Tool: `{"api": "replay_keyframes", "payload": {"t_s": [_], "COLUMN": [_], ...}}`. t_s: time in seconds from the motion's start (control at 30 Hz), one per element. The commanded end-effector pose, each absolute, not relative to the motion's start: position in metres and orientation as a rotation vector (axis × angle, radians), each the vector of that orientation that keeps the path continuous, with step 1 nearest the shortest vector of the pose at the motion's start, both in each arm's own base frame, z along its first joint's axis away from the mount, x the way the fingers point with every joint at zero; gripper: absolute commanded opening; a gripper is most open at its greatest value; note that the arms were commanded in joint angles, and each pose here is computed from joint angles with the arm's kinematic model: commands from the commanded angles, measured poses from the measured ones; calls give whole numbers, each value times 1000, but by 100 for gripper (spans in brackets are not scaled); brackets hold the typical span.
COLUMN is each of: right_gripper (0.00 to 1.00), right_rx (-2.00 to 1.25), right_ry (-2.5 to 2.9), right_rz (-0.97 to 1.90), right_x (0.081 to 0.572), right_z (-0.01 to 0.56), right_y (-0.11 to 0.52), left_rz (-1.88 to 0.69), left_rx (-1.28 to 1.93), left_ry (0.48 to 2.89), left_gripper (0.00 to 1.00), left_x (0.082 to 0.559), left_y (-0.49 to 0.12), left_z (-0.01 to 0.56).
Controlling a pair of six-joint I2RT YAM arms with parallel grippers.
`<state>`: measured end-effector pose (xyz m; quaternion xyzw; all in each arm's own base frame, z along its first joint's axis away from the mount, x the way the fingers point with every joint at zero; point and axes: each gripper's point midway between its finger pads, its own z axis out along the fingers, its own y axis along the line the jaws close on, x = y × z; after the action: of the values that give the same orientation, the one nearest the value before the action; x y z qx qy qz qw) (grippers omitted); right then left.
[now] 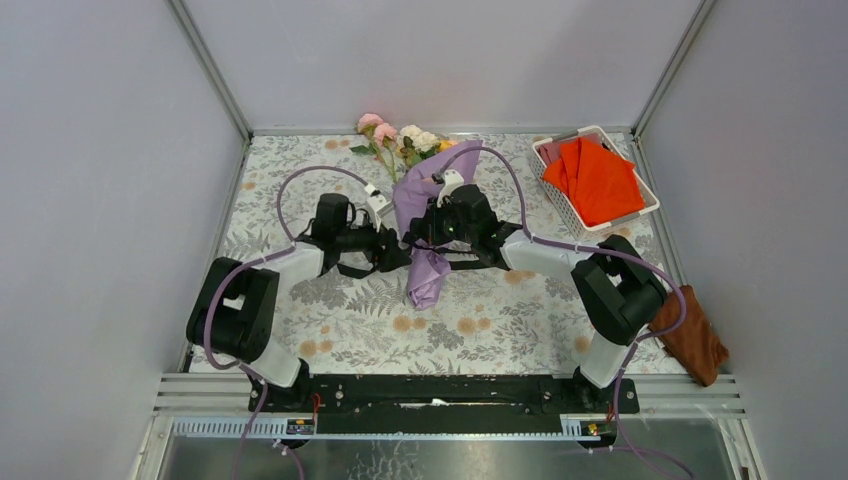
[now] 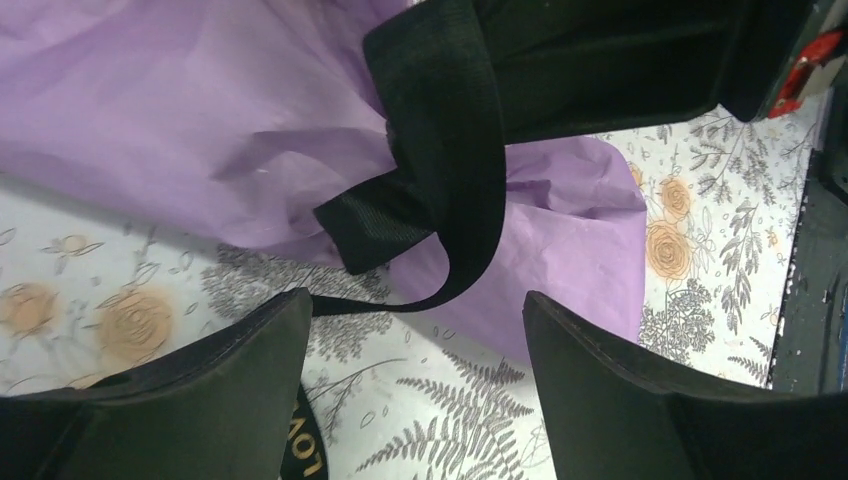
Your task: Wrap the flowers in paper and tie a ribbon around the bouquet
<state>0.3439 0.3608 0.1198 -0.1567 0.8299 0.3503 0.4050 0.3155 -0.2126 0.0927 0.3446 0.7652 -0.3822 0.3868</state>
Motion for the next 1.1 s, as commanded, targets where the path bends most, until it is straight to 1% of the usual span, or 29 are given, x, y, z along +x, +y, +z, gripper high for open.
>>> {"api": "replay_keyframes", "payload": {"t_s": [0.0,0.07,0.2,0.4,0.43,0.5,0.6,0.63,0.8,0.87,0.9,1.0,1.07], "right_gripper": [0,0,0,0,0,0,0,0,0,0,2,22,35], "right_rx": [-451,-470,-519,-560,-562,-568,-578,-580,-574,-580,-586,-565,-509], "right_ry": [2049,2047,2034,2005,2005,2005,2001,1998,2001,2006,2010,2033,2063], "right_rz": [891,891,895,890,892,894,920,928,961,970,978,983,938], "right_x": [340,341,341,345,345,345,344,344,344,343,342,346,357], "right_z": [142,145,150,156,156,156,156,156,156,156,156,162,170], "right_y": [361,363,368,370,370,370,372,372,371,370,370,353,321], "left_rz": [-994,-942,-886,-854,-851,-868,-901,-901,-931,-941,-945,-959,-965], "left_rx": [866,823,808,896,908,903,946,952,955,961,959,943,913], "left_ry": [1650,1658,1667,1600,1592,1594,1547,1538,1547,1531,1533,1547,1568], "left_gripper": [84,80,66,59,53,45,44,41,21,5,0,0,0], "left_x": [334,344,350,356,357,359,352,351,346,343,343,341,339], "left_y": [-234,-231,-227,-230,-232,-234,-242,-244,-253,-256,-258,-258,-257], "left_z": [125,118,106,101,100,99,104,105,102,104,105,106,107]}}
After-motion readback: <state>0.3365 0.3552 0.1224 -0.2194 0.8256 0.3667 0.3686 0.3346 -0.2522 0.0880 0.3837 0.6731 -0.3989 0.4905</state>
